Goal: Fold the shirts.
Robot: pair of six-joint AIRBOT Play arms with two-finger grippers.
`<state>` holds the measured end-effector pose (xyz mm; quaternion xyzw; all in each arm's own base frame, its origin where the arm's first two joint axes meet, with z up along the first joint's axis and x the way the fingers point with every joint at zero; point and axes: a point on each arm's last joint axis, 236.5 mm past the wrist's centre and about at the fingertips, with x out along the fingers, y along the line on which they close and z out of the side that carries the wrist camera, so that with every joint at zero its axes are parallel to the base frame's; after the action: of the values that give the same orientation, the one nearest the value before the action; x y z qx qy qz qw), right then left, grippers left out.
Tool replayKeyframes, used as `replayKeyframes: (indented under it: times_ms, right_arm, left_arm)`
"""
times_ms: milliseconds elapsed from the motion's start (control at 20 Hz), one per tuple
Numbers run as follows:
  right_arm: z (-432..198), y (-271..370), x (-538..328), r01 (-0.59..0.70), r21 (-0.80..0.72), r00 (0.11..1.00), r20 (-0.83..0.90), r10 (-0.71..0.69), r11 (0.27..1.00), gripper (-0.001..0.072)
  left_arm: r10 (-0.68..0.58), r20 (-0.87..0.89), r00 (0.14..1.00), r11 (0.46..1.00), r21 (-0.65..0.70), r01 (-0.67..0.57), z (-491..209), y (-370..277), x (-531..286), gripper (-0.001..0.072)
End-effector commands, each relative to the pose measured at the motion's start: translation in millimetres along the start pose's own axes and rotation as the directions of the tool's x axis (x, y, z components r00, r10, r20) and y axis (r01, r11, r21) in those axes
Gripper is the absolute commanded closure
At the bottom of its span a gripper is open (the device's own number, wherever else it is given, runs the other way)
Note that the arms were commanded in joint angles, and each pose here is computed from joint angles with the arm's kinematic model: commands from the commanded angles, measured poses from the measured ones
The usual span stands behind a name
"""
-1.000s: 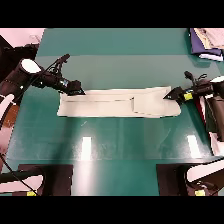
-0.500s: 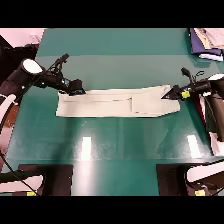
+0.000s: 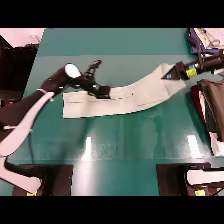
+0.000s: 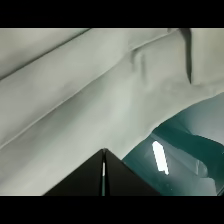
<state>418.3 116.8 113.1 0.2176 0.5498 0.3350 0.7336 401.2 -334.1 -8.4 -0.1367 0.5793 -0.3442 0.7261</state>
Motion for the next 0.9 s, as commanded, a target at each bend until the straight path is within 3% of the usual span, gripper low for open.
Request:
replayKeyframes:
  times_ms: [0, 250, 550, 700, 850]
  right_arm:
    - [15, 76, 1, -0.017, -0.131, 1.0, 0.015, 0.019, 0.991, 0.0701]
    - [23, 158, 6, -0.044, -0.311, 0.997, 0.048, 0.062, 0.949, 0.0702]
    - [25, 187, 37, -0.091, -0.368, 0.995, -0.002, 0.097, 0.925, 0.0702]
    - [17, 188, 66, -0.119, -0.36, 0.993, -0.064, 0.103, 0.925, 0.0701]
    - [1, 185, 97, -0.145, -0.336, 0.985, -0.142, 0.102, 0.93, 0.0702]
  left_arm:
    - [-0.039, -0.021, 0.999, 0.997, 0.063, 0.041, 17, -28, 52, 0.0686]
    - [-0.032, -0.011, 0.999, 0.999, 0.02, 0.033, 30, -19, 73, 0.0685]
    - [0.009, -0.052, 0.999, 0.997, 0.071, -0.006, 29, -11, 57, 0.0686]
    - [0.092, -0.138, 0.986, 0.99, 0.115, -0.076, 25, 14, 20, 0.0686]
    - [0.208, -0.092, 0.974, 0.971, 0.139, -0.195, 41, 44, -41, 0.0686]
